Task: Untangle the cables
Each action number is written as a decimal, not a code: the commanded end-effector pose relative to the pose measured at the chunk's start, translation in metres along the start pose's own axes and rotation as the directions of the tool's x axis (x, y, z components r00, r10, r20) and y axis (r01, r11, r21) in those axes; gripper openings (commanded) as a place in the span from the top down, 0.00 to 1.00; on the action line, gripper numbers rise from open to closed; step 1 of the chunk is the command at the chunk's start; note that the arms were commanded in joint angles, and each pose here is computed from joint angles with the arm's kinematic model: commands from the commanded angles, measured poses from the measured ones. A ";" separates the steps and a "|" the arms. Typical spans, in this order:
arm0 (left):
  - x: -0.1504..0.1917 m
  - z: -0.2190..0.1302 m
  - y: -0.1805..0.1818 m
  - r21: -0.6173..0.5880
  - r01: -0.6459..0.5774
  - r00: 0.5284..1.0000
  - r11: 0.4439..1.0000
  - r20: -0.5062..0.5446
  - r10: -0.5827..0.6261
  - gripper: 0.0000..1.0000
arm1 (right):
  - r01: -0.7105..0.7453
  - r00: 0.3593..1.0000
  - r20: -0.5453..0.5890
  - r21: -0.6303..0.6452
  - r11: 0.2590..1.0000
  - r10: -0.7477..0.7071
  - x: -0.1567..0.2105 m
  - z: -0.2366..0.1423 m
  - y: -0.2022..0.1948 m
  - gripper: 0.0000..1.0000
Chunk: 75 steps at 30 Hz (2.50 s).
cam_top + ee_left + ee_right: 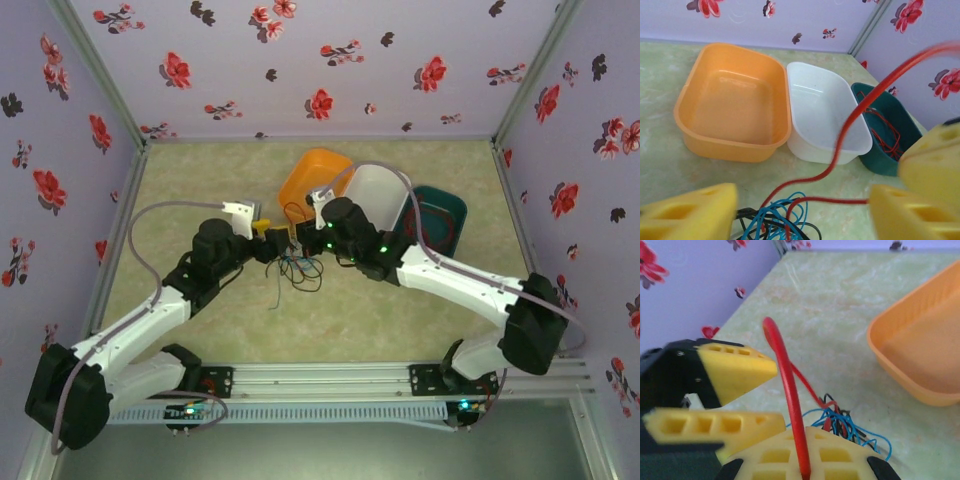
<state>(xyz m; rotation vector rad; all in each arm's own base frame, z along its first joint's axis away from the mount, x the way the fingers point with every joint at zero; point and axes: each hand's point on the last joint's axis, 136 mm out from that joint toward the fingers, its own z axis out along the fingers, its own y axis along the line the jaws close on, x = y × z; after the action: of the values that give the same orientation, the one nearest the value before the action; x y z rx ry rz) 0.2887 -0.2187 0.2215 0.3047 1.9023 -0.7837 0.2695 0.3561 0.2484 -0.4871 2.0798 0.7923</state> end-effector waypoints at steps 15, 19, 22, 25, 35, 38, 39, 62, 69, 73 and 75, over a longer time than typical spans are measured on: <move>-0.012 -0.051 0.034 -0.211 0.066 0.993 0.975 0.110 -0.044 0.00 | 0.039 0.973 0.229 -0.038 0.999 -0.029 -0.080 -0.091 0.020 1.00; -0.009 -0.055 0.042 -0.250 0.089 0.991 0.964 0.119 -0.061 0.00 | 0.041 0.969 0.248 -0.072 0.997 -0.021 -0.085 -0.102 0.026 1.00; -0.009 -0.058 0.046 -0.271 0.096 0.990 0.958 0.129 -0.063 0.00 | 0.043 0.968 0.251 -0.084 0.996 -0.021 -0.086 -0.107 0.029 1.00; -0.010 -0.060 0.049 -0.289 0.104 0.988 0.952 0.137 -0.066 0.00 | 0.047 0.967 0.255 -0.085 0.995 -0.024 -0.087 -0.111 0.029 1.00; -0.008 -0.067 0.060 -0.349 0.124 0.986 0.929 0.149 -0.075 0.00 | 0.075 0.958 0.281 -0.048 0.996 -0.058 -0.097 -0.128 0.026 1.00; -0.006 -0.070 0.064 -0.371 0.125 0.986 0.920 0.150 -0.074 0.00 | 0.091 0.950 0.303 -0.020 0.996 -0.081 -0.105 -0.141 0.023 1.00; -0.006 -0.070 0.065 -0.374 0.127 0.986 0.919 0.151 -0.075 0.00 | 0.094 0.946 0.311 -0.011 0.996 -0.086 -0.108 -0.145 0.023 1.00; 0.003 -0.071 0.084 -0.469 0.141 0.987 0.872 0.130 -0.090 0.00 | 0.006 0.909 0.388 0.346 0.938 -0.149 -0.174 -0.223 -0.036 1.00; 0.010 -0.060 0.088 -0.496 0.120 0.993 0.860 0.057 -0.105 0.00 | -0.046 0.911 0.393 0.402 0.915 -0.126 -0.180 -0.230 -0.055 1.00; 0.012 -0.050 0.087 -0.502 0.099 0.994 0.859 0.003 -0.113 0.00 | -0.065 0.910 0.397 0.413 0.908 -0.115 -0.180 -0.234 -0.061 1.00; 0.017 -0.046 0.088 -0.510 0.090 0.992 0.855 -0.029 -0.122 0.00 | -0.075 0.912 0.394 0.425 0.902 -0.110 -0.179 -0.236 -0.065 1.00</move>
<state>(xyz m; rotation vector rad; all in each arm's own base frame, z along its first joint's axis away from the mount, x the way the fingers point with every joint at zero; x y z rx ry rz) 0.2900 -0.1240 0.1786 -0.0990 2.1022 -0.3190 0.2760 0.1687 0.4699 -0.1293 1.7788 0.3672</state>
